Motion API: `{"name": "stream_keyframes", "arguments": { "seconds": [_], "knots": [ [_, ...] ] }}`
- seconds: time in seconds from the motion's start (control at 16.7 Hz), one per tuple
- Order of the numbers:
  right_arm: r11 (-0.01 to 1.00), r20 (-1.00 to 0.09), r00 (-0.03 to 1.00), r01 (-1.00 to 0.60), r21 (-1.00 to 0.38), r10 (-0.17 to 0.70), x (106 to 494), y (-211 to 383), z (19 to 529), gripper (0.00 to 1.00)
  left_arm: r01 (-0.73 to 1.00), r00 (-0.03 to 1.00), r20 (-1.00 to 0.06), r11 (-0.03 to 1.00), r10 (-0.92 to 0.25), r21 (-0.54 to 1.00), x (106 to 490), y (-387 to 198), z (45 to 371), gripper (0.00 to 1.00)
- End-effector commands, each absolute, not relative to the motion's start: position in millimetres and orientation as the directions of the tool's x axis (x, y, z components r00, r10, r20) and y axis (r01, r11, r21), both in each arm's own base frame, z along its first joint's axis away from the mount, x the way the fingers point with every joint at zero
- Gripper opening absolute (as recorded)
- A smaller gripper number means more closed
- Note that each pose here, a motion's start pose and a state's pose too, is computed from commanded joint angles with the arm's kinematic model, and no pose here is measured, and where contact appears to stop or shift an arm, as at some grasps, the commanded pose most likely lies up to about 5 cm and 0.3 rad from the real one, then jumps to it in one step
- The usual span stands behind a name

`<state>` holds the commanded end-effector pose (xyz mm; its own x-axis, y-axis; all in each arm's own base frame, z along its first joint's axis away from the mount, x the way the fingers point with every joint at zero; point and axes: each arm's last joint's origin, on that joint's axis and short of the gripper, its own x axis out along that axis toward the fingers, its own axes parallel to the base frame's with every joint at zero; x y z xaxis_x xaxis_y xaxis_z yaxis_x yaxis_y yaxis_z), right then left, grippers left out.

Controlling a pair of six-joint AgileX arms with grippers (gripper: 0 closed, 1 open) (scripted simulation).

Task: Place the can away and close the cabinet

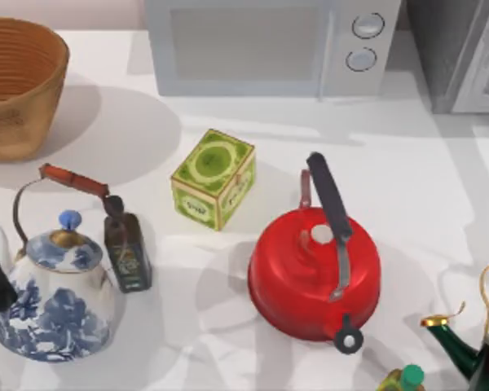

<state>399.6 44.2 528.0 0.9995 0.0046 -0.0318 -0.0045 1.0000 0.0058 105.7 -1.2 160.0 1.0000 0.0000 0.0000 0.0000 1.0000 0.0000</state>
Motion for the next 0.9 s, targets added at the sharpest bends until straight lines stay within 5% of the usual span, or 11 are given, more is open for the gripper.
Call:
{"name": "stream_keyframes", "arguments": {
  "seconds": [0.48,0.9],
  "knots": [
    [1.000,-0.104,0.995,0.012,0.015,-0.010,311.8,24.5,508.9,1.00,0.000,1.000,0.000,1.000,0.000,0.000,105.7,-1.2,160.0,1.00],
    [1.000,-0.158,0.987,0.026,0.017,-0.023,181.8,5.6,371.7,1.00,0.000,1.000,0.000,1.000,0.000,0.000,105.7,-1.2,160.0,1.00]
  ]
}}
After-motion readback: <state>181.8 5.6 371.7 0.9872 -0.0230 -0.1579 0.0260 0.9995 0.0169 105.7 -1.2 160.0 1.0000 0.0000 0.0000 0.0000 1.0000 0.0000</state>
